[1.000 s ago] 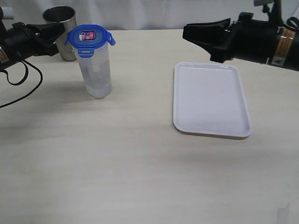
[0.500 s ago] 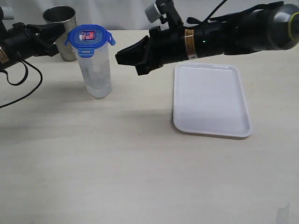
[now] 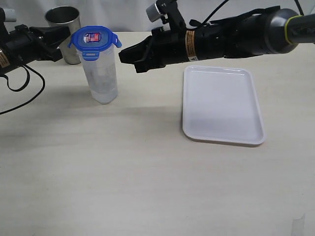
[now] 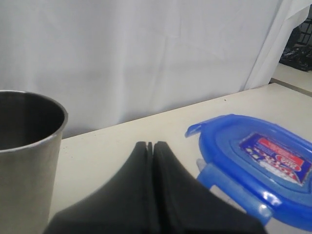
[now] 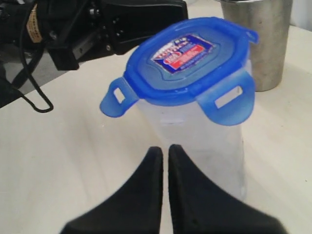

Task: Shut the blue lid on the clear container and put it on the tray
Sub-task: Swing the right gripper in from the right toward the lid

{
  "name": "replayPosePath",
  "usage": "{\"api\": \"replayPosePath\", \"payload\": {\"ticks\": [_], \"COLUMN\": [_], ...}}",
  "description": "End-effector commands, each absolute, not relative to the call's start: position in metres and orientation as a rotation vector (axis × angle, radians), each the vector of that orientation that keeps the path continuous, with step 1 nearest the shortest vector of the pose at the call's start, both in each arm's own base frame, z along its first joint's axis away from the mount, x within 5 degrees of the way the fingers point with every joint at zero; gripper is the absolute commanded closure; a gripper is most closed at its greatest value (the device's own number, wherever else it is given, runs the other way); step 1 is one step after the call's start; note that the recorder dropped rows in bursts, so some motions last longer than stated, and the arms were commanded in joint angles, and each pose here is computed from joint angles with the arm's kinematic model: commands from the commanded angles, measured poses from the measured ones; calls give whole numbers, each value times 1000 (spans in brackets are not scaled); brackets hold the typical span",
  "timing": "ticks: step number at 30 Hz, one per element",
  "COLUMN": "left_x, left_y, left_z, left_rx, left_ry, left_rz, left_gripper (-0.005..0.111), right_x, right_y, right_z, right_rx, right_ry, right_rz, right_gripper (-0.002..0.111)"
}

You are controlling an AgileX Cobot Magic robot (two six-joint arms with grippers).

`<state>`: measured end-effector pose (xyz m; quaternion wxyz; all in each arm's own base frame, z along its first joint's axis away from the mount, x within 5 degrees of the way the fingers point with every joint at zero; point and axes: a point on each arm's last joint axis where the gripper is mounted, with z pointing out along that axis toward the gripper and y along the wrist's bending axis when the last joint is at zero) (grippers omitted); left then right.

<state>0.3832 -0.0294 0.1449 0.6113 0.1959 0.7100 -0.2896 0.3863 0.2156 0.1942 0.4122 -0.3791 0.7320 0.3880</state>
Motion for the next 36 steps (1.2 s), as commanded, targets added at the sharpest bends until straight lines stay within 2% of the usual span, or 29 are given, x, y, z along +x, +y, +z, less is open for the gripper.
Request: {"api": "replayPosePath", "payload": {"ticks": [1,27,36], "left_x": [384,384,384], "left_y": [-31,-31,-31], "left_z": [147,147,147], "left_rx": [457,461,463], "left_ry": [1619,1620,1621], "left_rz": [-676,-679,-680], "left_gripper": [107,107,107], "right_x": [384,402,408], "right_y": [219,224,221], "right_z": [199,181,177], "right_rx": [-988,-913,-867], "right_ry": [1781,1744,1789], "right_rz": [1036,1027,943], "right_gripper": [104,104,104]}}
